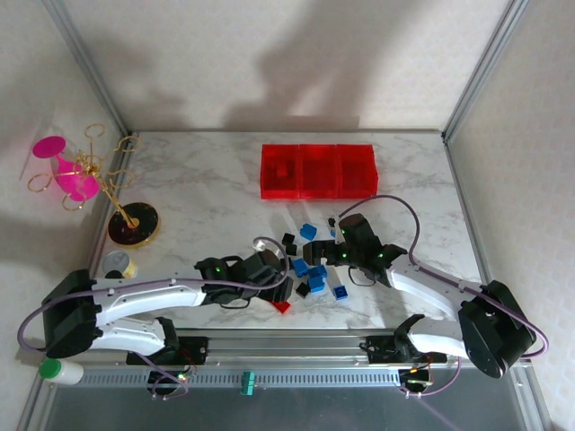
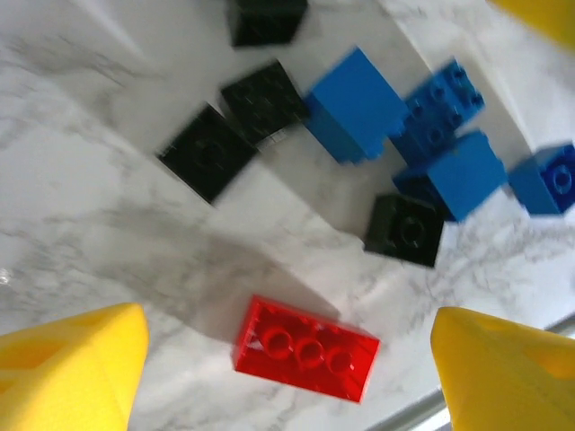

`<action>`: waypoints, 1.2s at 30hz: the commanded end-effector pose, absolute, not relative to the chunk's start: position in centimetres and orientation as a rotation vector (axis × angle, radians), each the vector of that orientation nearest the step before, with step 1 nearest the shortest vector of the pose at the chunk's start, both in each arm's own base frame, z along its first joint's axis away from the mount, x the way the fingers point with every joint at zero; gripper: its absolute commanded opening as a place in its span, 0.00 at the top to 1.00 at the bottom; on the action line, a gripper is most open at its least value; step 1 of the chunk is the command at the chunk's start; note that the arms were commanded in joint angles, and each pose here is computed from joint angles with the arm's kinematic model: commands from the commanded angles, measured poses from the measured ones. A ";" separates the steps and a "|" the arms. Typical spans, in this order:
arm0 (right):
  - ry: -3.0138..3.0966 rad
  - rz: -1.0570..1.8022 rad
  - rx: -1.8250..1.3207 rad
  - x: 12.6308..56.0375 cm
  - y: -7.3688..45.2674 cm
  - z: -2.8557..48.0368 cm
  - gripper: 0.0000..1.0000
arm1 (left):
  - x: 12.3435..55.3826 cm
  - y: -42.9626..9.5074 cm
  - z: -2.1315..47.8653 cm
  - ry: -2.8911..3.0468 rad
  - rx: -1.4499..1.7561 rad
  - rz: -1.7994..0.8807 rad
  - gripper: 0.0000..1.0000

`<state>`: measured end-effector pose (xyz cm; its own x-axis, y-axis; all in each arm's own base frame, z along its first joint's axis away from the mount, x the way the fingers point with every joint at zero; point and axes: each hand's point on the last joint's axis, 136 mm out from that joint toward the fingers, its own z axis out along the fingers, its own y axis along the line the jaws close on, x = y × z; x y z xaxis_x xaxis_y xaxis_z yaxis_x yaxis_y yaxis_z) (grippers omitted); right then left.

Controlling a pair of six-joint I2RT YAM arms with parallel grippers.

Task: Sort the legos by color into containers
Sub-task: Pick up the lego from the middle-left of the table.

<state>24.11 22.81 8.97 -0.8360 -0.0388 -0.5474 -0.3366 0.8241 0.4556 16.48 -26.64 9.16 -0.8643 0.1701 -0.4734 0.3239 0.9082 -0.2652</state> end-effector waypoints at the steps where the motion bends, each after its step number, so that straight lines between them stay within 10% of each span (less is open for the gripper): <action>1: 2.476 0.732 -0.237 24.1 22.3 8.7 0.01 | 15.3 -26.2 7.2 2.687 0.345 -0.397 0.16; 36: 2.446 0.730 -0.133 25.1 19.0 8.9 0.01 | 16.3 -29.6 2.8 2.767 0.206 -0.221 0.32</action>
<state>25.23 19.28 8.90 -0.8329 0.0721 -0.5488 -0.2388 0.8477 0.4737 15.92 -30.31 2.81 -0.9326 0.1078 -0.3446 0.1734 0.9708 -0.1658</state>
